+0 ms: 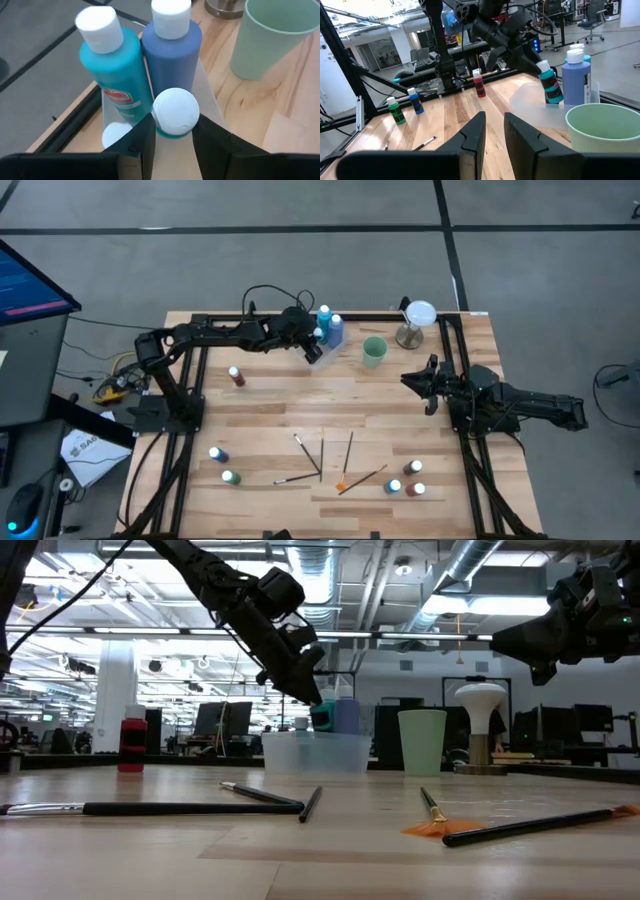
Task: Pick & Place Paint Supplies
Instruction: Put the top small light blue paint bottle into the transparent bin
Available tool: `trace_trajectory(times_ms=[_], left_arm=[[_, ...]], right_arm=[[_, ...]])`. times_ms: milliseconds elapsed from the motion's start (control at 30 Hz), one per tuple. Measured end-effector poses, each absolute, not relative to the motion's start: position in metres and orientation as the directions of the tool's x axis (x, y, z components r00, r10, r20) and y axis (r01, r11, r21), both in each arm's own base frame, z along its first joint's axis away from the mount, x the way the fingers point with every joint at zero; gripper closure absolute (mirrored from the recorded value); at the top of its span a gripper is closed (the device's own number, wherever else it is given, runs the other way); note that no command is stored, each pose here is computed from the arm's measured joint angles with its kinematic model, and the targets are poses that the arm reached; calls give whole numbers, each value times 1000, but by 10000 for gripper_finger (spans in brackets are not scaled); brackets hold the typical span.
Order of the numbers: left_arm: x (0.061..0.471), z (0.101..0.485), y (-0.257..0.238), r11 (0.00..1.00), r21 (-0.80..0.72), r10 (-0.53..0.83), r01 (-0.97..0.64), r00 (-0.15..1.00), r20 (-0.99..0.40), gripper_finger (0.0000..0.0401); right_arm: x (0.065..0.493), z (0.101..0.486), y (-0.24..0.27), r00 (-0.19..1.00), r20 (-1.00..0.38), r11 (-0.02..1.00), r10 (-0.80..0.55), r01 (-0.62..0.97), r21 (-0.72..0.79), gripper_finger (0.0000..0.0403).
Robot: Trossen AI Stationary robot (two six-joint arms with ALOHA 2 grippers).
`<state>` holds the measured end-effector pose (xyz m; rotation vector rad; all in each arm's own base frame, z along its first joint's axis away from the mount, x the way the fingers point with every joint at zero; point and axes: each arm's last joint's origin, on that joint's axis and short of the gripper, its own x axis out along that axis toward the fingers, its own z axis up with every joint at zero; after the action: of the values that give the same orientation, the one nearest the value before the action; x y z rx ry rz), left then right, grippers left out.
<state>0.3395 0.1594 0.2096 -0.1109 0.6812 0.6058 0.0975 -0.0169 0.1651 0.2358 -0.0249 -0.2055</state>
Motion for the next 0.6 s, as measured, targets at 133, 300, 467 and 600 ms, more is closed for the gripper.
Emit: trace_trajectory(times_ms=[133, 300, 467, 600], left_arm=[[342, 193, 160, 827, 101, 468, -553, 579, -668, 296], [344, 187, 161, 813, 121, 490, -569, 558, -670, 296], [342, 186, 165, 810, 116, 488, -574, 553, -675, 296], [343, 181, 165, 813, 116, 481, -570, 548, -685, 296]], right_arm=[[98, 165, -17, 979, 1, 952, -205, 199, 234, 337], [98, 165, -17, 979, 1, 952, -205, 199, 234, 337], [98, 165, -17, 979, 1, 952, -205, 199, 234, 337], [98, 165, -17, 979, 1, 952, -205, 199, 235, 337]])
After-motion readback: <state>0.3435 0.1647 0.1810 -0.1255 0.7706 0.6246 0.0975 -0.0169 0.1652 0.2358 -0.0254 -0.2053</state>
